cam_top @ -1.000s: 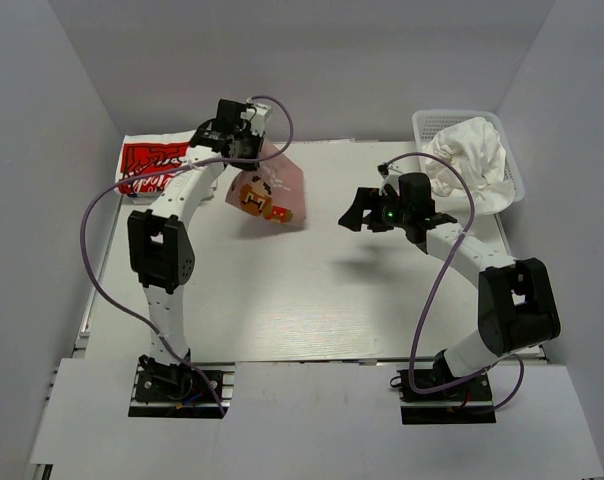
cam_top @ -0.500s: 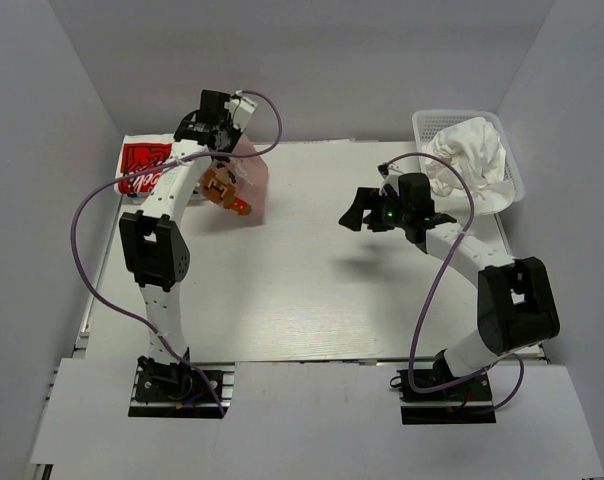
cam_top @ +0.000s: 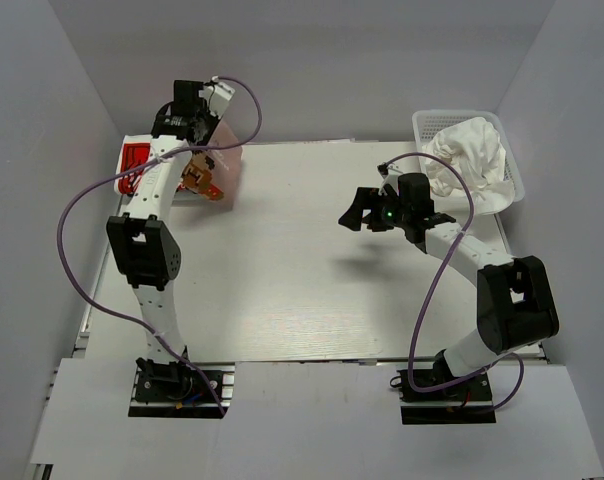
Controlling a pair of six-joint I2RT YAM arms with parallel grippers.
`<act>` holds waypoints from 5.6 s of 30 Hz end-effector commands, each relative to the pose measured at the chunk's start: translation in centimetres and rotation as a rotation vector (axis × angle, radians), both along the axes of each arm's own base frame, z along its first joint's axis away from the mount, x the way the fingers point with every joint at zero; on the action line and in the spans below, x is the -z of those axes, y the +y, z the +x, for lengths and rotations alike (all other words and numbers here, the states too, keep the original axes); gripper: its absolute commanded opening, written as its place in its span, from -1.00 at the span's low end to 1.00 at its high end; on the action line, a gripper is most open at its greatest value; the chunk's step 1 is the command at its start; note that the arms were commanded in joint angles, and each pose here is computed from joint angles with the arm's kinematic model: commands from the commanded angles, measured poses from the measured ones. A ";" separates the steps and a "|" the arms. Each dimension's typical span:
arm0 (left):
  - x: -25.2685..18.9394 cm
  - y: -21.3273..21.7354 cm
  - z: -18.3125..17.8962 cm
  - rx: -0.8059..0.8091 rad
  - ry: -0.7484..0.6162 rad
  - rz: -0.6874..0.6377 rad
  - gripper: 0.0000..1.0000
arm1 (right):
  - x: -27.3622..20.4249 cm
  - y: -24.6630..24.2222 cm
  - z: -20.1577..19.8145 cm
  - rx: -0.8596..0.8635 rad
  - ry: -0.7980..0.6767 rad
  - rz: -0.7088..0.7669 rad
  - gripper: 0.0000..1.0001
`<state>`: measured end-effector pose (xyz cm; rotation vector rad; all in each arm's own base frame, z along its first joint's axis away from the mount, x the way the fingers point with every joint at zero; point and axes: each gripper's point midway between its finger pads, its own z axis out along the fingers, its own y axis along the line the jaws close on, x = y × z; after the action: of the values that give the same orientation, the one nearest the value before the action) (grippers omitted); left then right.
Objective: Fold and stack the t-shirts
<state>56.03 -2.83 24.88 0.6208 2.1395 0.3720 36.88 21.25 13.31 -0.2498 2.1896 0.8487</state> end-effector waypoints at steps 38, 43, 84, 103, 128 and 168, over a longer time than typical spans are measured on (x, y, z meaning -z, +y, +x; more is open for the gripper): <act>-4.0 13.8 4.2 -0.240 -0.242 -0.103 -1.00 | -0.2 1.0 3.1 0.020 -0.006 -0.020 0.81; -2.5 16.2 5.1 -0.287 -0.245 -0.116 -1.00 | 0.5 1.5 3.3 0.007 0.014 -0.028 0.81; 11.8 6.4 9.3 -0.203 -0.013 -0.618 1.00 | 1.1 0.3 2.5 0.035 -0.019 -0.142 0.81; 5.5 2.9 9.4 -0.181 -0.155 -0.420 1.00 | -0.1 1.2 2.5 0.003 -0.018 -0.111 0.81; -2.9 -3.1 -20.9 -0.282 -0.164 -1.068 1.00 | -5.9 -2.7 -8.5 0.105 -0.177 0.094 0.81; 13.0 -1.2 1.7 -0.317 0.101 -0.841 1.00 | -2.7 -3.9 -3.1 0.227 -0.075 -0.083 0.81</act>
<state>57.52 -3.38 8.69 -0.2278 2.2538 -0.3676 32.61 16.86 13.83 -0.0500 2.2036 0.5925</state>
